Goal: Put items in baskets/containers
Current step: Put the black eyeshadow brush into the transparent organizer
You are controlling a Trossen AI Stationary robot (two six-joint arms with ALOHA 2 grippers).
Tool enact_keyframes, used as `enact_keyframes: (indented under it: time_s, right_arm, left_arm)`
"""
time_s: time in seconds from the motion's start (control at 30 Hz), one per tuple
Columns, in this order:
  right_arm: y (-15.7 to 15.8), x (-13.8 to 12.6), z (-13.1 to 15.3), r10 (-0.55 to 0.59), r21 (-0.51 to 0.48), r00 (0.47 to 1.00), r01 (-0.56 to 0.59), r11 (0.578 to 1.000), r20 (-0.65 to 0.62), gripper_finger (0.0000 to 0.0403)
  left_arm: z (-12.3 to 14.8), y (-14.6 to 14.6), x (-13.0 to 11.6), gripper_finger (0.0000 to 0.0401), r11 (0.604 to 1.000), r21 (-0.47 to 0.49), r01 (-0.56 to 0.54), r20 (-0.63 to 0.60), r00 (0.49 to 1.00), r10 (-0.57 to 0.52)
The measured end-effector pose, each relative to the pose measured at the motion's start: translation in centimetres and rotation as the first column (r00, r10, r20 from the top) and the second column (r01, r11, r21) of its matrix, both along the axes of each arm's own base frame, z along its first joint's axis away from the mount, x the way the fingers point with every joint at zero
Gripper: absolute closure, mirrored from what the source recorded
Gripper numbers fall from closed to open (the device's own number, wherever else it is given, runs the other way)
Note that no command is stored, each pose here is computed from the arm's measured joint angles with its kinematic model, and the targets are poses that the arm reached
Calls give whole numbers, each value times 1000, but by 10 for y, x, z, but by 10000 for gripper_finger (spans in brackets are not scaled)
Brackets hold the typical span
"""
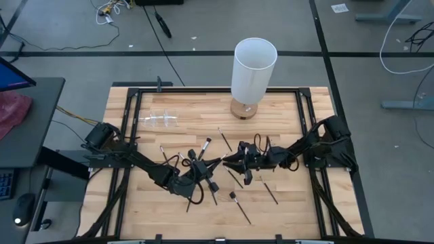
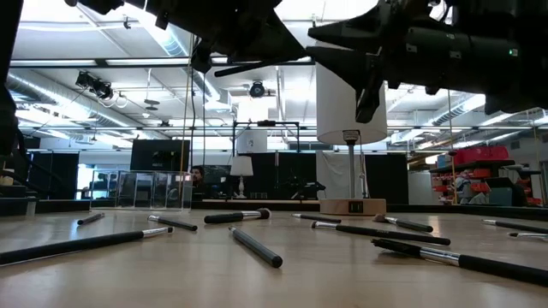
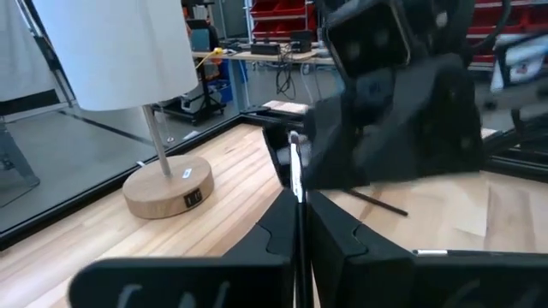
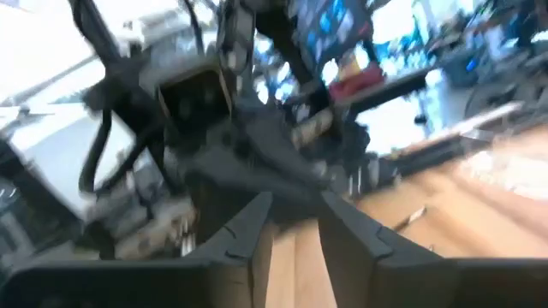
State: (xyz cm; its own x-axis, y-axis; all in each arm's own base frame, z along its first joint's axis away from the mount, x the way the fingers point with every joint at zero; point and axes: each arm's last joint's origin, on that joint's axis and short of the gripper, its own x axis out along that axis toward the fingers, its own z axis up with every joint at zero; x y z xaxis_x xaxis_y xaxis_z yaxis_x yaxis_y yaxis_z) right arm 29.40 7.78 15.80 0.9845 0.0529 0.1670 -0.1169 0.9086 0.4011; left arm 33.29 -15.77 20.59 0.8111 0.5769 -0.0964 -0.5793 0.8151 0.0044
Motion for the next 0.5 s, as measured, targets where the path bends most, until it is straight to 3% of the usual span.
enact_keyframes:
  time_s: [0.07,0.23,0.5]
  right_arm:
    - [2,0,-4,48,-8,998,-48,999,-37,309]
    - [-1,2,-12,37,17,992,-35,999,-120,298]
    - [-4,2,-3,18,16,999,-18,1000,-32,219]
  left_arm:
    - [0,0,0,386,1000,-2,0,4,1000,0]
    - [0,0,0,388,1000,0,-2,3,1000,2]
    - [0,-1,0,388,1000,-1,6,0,1000,-6]
